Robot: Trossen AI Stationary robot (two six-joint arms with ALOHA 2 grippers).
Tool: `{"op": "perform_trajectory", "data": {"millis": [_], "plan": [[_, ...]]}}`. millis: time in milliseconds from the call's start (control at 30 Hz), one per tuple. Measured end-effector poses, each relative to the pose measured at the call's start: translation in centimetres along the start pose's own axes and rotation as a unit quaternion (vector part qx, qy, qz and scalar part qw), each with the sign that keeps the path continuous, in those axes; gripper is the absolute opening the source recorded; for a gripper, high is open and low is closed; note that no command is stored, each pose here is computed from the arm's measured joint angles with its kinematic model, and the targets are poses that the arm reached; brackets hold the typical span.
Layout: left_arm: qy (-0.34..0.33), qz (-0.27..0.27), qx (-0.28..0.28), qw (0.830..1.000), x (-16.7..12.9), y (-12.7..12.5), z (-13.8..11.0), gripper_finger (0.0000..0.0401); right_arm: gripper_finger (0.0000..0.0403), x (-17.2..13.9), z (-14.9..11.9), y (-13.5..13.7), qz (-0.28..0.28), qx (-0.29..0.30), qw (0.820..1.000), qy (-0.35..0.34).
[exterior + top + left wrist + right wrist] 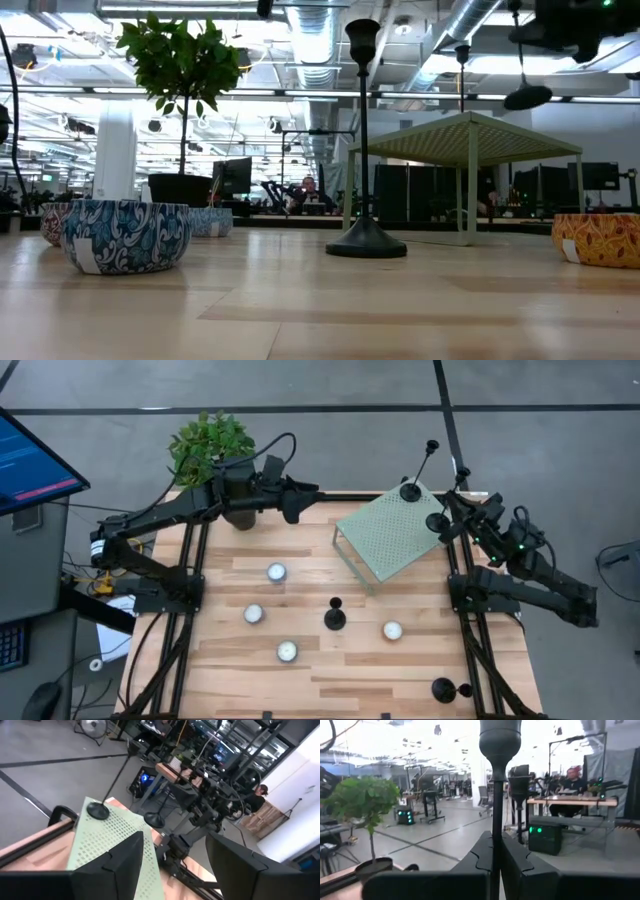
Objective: Pick & Place candle stick holders
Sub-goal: Align the black candle holder with the other black candle holder on the shelf
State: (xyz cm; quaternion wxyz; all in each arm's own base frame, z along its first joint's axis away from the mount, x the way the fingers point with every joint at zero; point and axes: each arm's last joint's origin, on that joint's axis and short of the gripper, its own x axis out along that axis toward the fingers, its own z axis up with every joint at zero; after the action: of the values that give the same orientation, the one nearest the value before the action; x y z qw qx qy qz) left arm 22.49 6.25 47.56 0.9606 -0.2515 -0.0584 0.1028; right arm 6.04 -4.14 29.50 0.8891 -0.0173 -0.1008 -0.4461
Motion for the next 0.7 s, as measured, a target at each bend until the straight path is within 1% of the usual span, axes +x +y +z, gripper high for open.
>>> {"op": "perform_trajectory", "data": {"millis": [167,433,700], "plan": [[-0.010,0.009,0.002,1.000,0.0,0.5,0.4,0.0214,0.0003,-0.5,-0.4,-0.4,-0.012,-0.010,1.000,-0.011],[-0.034,0.021,0.005,0.999,-0.1,1.3,1.2,0.0213,0.0002,-1.0,-2.2,-1.0,-0.037,0.005,0.999,-0.026],[-0.042,0.030,0.006,0.999,-0.2,1.7,1.5,0.0213,0.0002,-1.2,-2.1,-1.3,-0.055,-0.008,0.998,-0.039]]}}
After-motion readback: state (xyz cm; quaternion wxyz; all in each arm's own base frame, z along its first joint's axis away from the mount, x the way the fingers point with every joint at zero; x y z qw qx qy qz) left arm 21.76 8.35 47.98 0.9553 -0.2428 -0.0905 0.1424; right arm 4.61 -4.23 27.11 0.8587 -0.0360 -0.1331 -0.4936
